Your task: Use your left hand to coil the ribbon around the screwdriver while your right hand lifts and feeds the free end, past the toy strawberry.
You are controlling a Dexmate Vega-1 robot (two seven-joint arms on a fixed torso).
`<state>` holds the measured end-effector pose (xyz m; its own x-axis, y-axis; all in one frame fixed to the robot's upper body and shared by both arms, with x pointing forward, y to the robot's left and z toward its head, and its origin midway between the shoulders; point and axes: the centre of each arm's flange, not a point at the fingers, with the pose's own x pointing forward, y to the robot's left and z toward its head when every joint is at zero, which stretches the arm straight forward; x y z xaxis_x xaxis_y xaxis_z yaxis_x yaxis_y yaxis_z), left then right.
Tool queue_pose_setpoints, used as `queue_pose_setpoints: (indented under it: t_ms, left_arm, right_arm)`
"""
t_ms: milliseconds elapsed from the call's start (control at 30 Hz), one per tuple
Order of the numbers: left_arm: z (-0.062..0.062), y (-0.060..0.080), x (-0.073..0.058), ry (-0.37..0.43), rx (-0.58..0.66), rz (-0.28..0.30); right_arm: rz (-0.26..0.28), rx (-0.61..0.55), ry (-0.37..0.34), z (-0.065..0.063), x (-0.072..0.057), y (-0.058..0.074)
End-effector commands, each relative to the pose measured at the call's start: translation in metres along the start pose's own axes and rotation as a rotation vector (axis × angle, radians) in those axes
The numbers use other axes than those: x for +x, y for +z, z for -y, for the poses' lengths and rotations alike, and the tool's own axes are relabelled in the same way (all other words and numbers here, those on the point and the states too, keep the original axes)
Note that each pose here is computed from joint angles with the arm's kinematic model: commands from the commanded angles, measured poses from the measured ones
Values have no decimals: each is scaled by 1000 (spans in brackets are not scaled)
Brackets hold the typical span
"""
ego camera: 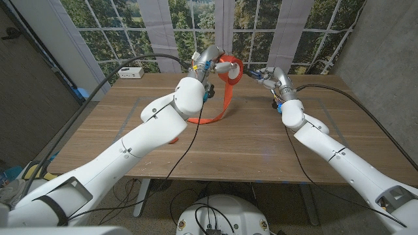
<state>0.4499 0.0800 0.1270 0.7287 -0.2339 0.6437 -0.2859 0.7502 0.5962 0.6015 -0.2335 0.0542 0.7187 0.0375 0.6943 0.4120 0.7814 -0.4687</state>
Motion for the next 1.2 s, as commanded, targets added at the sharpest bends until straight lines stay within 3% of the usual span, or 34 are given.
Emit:
queue_pose_setpoints:
  t_ms: [33, 300, 500, 700, 1200]
  left_arm:
    - [12, -12, -2, -46, -11, -46]
    - [33, -29, -4, -141, -33, -100]
    - [38, -45, -5, -173, -25, -171]
    - [35, -57, -7, -182, -24, -225]
    - [12, -91, -7, -127, -21, -374]
  right_arm:
    - [-22, 112, -7, 4, 2, -3]
    - [-34, 130, -18, 4, 4, -5]
    - [-37, 150, -44, 10, 3, -9]
    - [-39, 151, -59, 11, 2, -11]
    - [-17, 228, -61, 15, 0, -20]
